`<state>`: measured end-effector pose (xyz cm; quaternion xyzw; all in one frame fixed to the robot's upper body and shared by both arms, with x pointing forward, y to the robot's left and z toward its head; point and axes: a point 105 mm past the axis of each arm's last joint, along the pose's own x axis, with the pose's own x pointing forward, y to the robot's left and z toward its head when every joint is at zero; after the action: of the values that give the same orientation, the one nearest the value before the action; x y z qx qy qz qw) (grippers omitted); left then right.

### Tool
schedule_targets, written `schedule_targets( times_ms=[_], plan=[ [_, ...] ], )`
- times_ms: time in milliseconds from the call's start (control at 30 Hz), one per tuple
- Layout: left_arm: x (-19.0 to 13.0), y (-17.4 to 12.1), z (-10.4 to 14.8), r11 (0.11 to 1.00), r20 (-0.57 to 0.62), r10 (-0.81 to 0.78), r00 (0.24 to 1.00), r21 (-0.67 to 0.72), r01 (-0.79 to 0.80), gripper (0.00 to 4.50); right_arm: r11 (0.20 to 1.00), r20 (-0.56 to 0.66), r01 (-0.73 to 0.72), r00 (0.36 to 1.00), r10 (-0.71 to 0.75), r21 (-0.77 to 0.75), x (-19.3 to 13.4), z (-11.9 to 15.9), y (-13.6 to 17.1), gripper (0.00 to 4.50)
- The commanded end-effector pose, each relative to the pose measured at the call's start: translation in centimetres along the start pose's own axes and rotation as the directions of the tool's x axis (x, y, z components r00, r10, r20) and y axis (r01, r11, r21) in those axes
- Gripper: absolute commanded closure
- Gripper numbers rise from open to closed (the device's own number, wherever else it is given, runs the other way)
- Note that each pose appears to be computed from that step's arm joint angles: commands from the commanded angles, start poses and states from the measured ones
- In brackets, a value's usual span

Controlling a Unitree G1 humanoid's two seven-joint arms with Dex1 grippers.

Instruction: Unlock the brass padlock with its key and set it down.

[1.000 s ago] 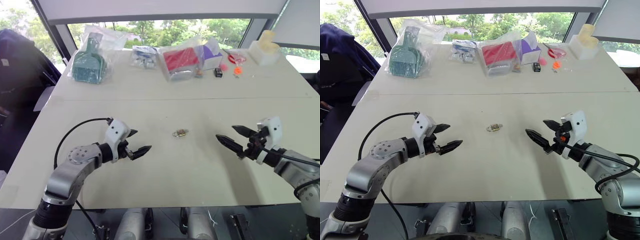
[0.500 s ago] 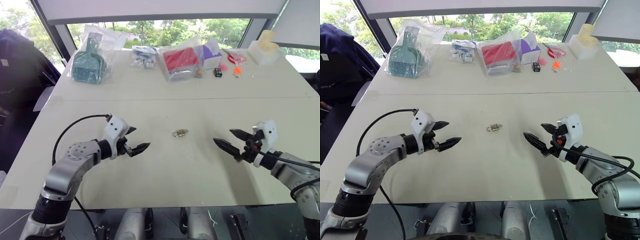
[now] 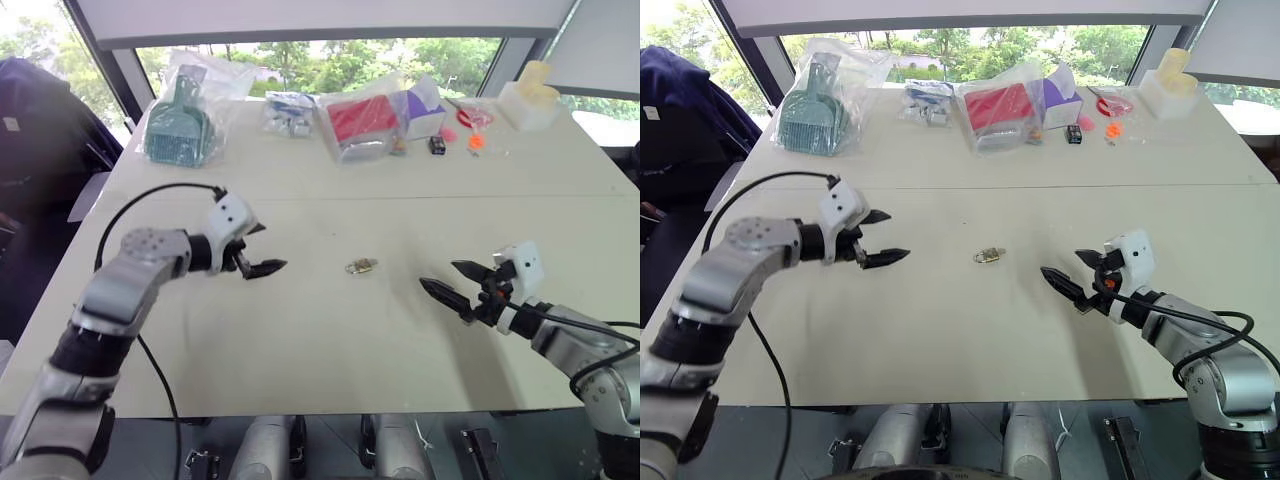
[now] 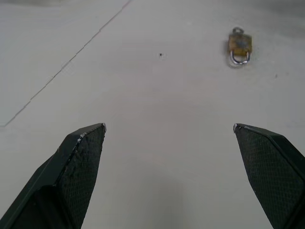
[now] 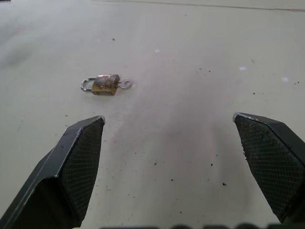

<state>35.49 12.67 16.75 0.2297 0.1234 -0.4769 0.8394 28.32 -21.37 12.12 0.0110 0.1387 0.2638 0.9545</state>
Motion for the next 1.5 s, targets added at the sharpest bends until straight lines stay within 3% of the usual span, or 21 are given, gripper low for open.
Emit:
schedule_targets(
  times_ms=[33,233,433,700,1033,1133,1400,1500],
  plan=[
    [2.0,0.3,2.7,0.991,0.031,-0.133,0.991,0.035,0.132,0.0,1.0,-0.01,0.027,1.0,-0.027,-0.007,0.1,0.3,-0.1,0.02],
    [7.1,-0.5,6.4,0.959,0.033,-0.284,0.958,0.034,0.282,0.0,0.998,0.039,0.06,0.997,-0.059,-0.01,-0.1,0.8,0.7,0.02],
    [12.1,-2.6,6.5,0.949,-0.044,-0.313,0.949,0.022,0.314,0.0,0.995,0.092,0.103,0.99,-0.102,-0.011,-0.7,1.6,1.7,0.02],
    [14.6,-4.8,3.8,0.949,-0.127,-0.313,0.941,-0.017,0.314,0.0,0.986,0.136,0.168,0.977,-0.163,-0.024,-1.2,2.7,1.1,0.02],
    [14.5,-5.4,1.7,0.95,-0.203,-0.304,0.931,0.011,0.313,0.0,0.986,0.158,0.166,0.975,-0.159,-0.03,-0.5,3.6,1.1,0.02],
    [14.3,-5.7,1.0,0.948,-0.225,-0.304,0.926,0.023,0.317,0.84,0.985,0.161,0.17,0.973,-0.163,-0.03,-0.6,3.6,1.1,0.0],
    [13.9,-6.7,-0.4,0.94,-0.26,-0.319,0.911,0.04,0.34,3.59,0.984,0.16,0.174,0.973,-0.169,-0.021,-0.6,3.4,1.0,0.0],
    [13.8,-5.9,0.9,0.947,-0.202,-0.278,0.939,0.109,0.303,3.59,0.987,0.171,0.158,0.973,-0.157,0.01,-0.3,3.6,1.2,0.0]
  ],
)
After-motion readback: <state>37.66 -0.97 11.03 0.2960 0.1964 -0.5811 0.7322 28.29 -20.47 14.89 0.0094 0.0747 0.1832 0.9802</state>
